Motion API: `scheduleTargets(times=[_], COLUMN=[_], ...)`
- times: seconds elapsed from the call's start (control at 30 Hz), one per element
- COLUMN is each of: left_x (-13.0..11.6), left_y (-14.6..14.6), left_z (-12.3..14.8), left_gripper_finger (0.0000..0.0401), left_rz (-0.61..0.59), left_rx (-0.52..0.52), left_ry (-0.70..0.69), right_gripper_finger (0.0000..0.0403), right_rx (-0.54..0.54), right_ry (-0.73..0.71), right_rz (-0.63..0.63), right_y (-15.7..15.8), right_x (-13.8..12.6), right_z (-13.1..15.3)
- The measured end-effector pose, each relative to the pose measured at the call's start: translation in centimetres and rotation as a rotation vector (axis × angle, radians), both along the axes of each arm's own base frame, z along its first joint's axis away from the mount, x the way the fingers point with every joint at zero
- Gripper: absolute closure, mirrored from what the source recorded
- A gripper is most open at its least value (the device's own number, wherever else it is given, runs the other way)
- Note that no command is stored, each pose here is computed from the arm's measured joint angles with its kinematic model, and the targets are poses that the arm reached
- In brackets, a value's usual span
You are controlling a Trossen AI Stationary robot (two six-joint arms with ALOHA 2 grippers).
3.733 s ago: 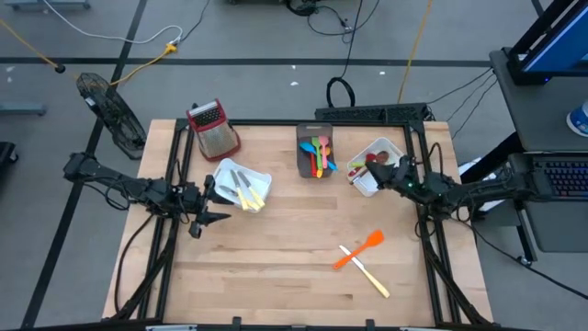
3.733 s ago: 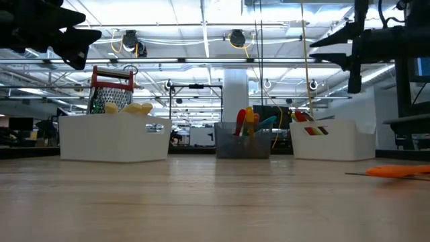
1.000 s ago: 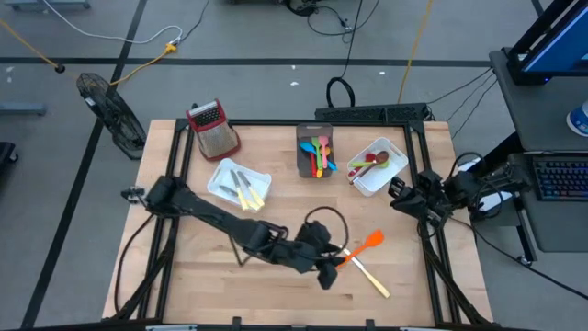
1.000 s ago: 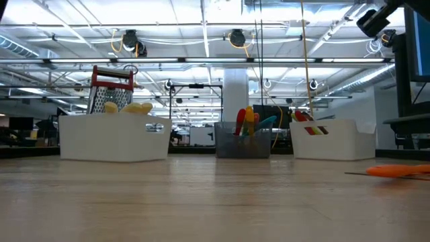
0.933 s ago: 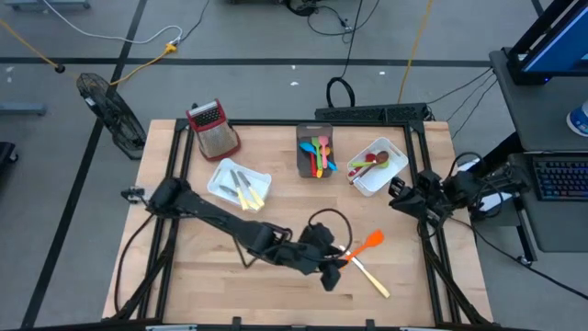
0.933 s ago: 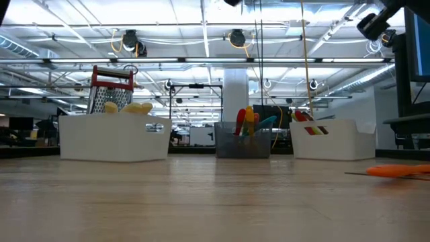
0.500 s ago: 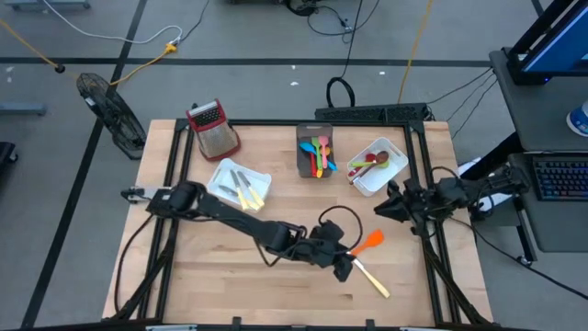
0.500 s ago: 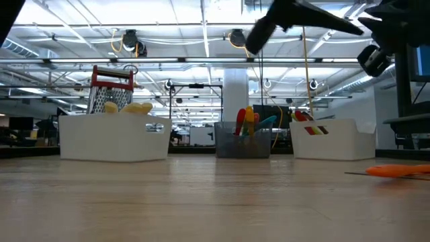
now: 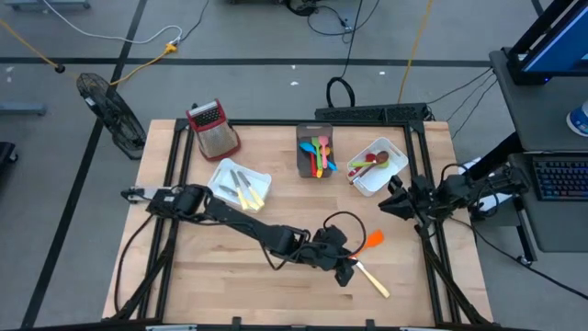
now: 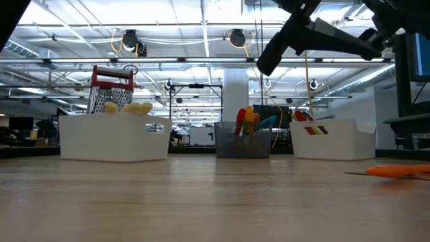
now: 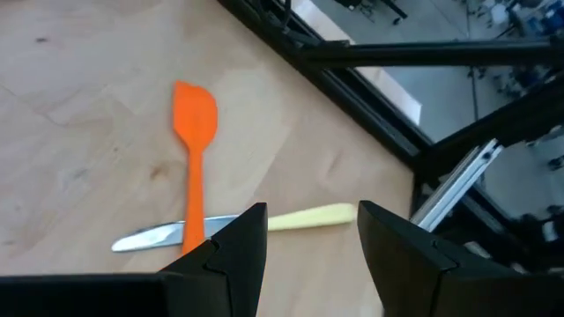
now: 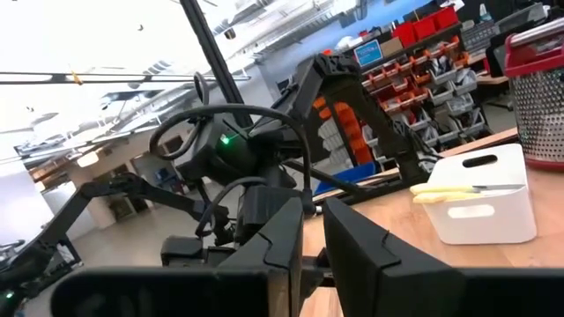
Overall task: Pick & Place Kitchen Items
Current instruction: Put the orange spatula into the black bin
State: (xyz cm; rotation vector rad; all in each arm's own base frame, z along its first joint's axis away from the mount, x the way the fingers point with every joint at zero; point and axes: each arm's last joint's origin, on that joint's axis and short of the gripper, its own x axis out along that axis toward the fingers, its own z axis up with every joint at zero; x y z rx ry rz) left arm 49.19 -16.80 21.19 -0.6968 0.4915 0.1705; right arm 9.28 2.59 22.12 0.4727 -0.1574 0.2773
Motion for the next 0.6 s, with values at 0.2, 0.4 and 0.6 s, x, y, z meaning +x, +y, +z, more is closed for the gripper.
scheduleTargets(times=[0.2, 0.4, 0.6], left_x=[0.2, 0.8, 0.8], left_y=[0.6, 0.4, -0.3], left_z=[-0.8, -3.0, -5.2], left_gripper_finger=[0.0219, 0.0219, 0.0219], left_rz=[-0.016, -0.034, -0.077], left_rx=[0.054, 0.036, 0.066], left_ry=[0.033, 0.059, 0.116], right_gripper_finger=[0.036, 0.036, 0.036], right_rx=[-0.001, -0.002, -0.002], right_ry=[0.004, 0.01, 0.022], right_rz=[-0.003, -0.003, -0.004], right_y=[0.0, 0.0, 0.0], right_x=[0.0, 0.0, 0.1], right_z=[0.0, -0.1, -0.2])
